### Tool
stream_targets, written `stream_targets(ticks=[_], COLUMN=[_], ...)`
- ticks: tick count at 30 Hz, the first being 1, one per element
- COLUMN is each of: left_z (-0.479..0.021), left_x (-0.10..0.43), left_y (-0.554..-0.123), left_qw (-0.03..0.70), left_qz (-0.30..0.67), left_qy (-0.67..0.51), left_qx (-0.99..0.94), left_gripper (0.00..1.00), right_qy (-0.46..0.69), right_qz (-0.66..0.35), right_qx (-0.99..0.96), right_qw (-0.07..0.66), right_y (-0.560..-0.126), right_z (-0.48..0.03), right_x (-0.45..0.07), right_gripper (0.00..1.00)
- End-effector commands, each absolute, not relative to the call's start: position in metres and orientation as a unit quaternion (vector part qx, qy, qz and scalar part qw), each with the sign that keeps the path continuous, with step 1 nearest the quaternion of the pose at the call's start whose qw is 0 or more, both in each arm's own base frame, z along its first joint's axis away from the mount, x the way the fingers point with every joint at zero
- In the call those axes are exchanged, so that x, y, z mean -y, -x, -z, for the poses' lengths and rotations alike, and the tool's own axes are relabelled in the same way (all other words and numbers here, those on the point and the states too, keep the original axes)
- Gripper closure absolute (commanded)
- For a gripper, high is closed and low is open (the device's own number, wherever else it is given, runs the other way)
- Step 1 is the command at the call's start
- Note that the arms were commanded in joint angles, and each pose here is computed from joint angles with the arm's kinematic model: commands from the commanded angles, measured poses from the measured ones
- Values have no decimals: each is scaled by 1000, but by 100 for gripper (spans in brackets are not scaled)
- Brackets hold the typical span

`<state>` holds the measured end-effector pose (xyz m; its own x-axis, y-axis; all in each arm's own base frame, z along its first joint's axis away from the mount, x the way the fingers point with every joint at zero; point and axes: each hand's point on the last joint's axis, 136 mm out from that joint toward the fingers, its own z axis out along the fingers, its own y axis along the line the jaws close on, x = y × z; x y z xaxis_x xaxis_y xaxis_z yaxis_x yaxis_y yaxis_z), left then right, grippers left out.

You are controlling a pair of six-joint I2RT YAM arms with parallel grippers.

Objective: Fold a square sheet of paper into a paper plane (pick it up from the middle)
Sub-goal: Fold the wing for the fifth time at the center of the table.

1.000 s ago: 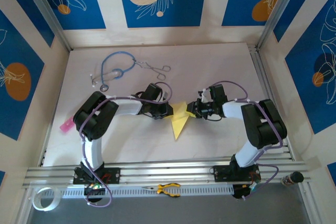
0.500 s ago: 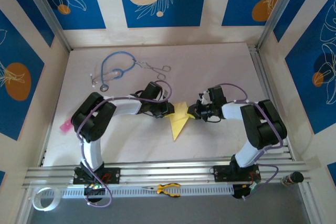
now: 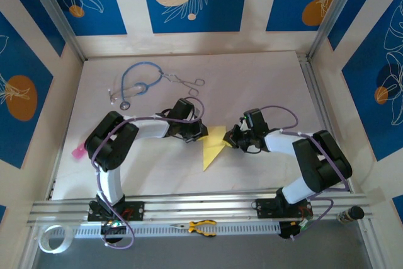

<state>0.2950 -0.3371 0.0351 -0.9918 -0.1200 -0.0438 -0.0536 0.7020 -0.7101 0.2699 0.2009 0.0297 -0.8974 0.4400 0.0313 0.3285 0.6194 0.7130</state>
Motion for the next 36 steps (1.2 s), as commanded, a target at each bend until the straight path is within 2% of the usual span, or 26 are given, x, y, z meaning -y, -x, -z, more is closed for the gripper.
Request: stream_targets(ticks=[1,4,10,21,30,36], left_z=[-26,-20,-10,-5,-4,-4], left_x=[330,332,330,329,330,332], left_y=[-285,-284,-284,-284,-284,-284], left_qw=[33,30,27,29,28,23], left_qz=[369,374,366,360,359,361], left_qy=[54,55,52,40,35,30], left_qx=[-927,-926,-929,-932,-932,-932], left_gripper=[89,92,100,100,100,100], right_qy=[-227,-216,-193,-151,-142,-129], right_qz=[-376,-383,-398,-444,-452,-464], right_qx=[-895,-894,-893,-881,-879,-875], right_qw=[79,80,79,59,54,51], right_y=[-266,-265,-262,-265,-270,-274], right_z=[-31,-33,-38,-48,-49,-50], right_x=[-197,-200,-203,-214,-209,-205], right_gripper=[96,95,87,75,71,75])
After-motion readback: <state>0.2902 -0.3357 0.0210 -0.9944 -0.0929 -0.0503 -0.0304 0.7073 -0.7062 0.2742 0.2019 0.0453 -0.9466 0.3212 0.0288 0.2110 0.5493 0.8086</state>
